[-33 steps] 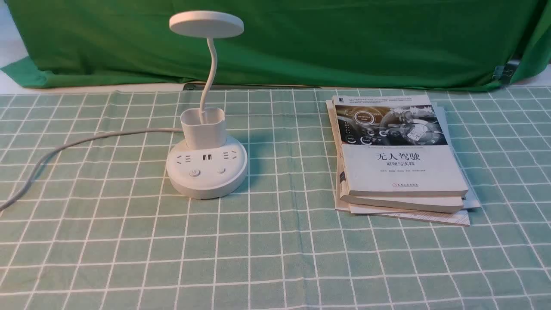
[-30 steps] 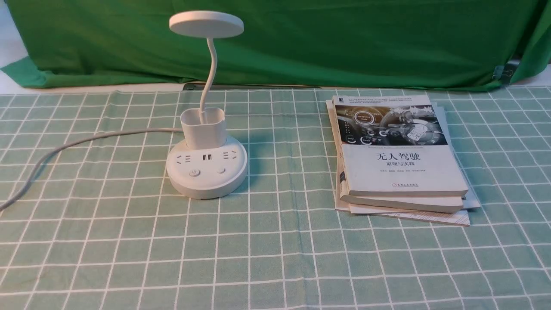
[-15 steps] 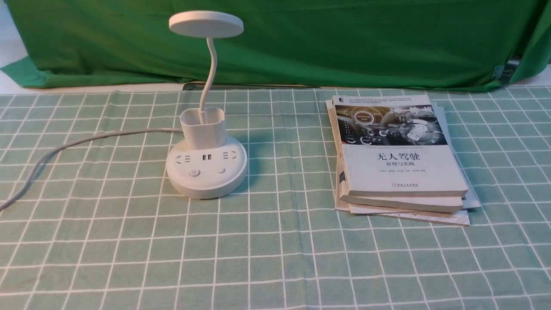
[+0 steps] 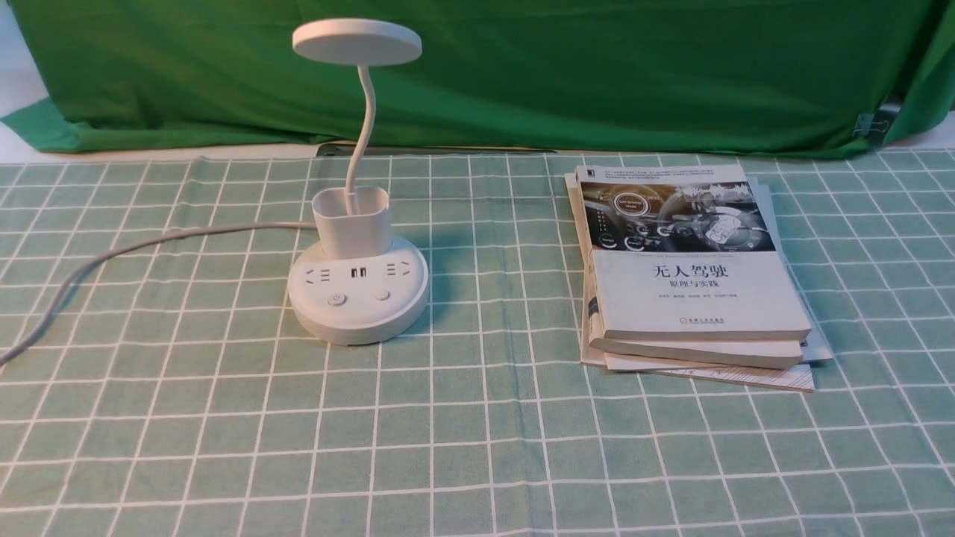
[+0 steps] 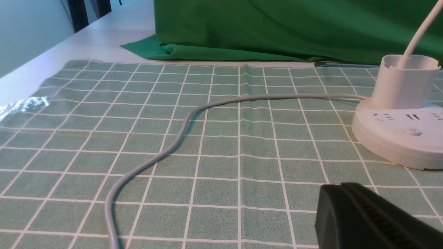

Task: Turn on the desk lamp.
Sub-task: Use the left arm to press the button switch on the lamp holder

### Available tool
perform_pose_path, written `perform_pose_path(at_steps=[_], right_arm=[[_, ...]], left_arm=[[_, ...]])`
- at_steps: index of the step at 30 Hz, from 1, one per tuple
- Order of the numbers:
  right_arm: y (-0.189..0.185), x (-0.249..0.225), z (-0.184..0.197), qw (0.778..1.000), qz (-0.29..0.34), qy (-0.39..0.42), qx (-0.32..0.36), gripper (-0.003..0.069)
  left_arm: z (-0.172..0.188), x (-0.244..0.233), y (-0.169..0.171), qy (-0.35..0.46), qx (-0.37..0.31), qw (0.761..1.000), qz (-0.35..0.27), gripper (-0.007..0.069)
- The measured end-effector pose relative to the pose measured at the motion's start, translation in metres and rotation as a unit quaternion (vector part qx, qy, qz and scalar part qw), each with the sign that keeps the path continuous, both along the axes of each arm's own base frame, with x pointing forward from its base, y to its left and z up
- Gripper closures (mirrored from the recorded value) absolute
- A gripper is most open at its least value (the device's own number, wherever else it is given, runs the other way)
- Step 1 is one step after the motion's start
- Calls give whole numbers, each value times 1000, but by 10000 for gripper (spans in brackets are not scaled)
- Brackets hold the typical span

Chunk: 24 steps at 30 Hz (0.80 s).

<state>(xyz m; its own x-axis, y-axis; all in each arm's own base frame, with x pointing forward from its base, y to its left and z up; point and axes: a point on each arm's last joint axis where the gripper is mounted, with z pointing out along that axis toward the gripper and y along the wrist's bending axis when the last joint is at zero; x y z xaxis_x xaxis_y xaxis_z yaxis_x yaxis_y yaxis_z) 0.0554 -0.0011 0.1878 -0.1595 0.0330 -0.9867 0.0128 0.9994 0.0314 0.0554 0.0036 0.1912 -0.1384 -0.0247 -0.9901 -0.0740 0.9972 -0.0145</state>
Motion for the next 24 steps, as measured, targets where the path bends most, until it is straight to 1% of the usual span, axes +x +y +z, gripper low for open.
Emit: perform_pose_path(at_steps=[7, 10, 13, 15, 16, 17, 18, 20, 21, 22, 23, 24], right_arm=[[0, 0, 0, 1000, 0, 0, 0, 418], [0, 0, 0, 1000, 0, 0, 0, 418], [0, 0, 0, 1000, 0, 0, 0, 418], [0, 0, 0, 1000, 0, 0, 0, 418], [0, 0, 0, 1000, 0, 0, 0, 418], [0, 0, 0, 1000, 0, 0, 0, 418], [0, 0, 0, 1000, 0, 0, 0, 418], [0, 0, 0, 1000, 0, 0, 0, 418], [0, 0, 0, 1000, 0, 0, 0, 418], [0, 0, 0, 1000, 0, 0, 0, 418], [0, 0, 0, 1000, 0, 0, 0, 418], [0, 0, 0, 1000, 0, 0, 0, 418]], left_arm=[[1, 0, 0, -6, 11, 1000, 0, 624], [10, 1, 1, -52, 14, 999, 3, 624], [26, 0, 1, -140, 21, 990, 7, 624], [41, -4, 1, -227, 35, 973, 11, 624], [45, -5, 1, -245, 39, 969, 12, 624], [59, -12, 0, -327, 60, 943, 13, 624], [63, -14, -1, -353, 67, 933, 12, 624], [74, -23, -3, -422, 87, 902, 9, 624], [80, -29, -5, -462, 100, 881, 5, 624], [82, -31, -6, -474, 102, 874, 4, 624], [87, -37, -8, -515, 112, 850, 0, 624], [88, -39, -8, -526, 113, 843, 0, 624]])
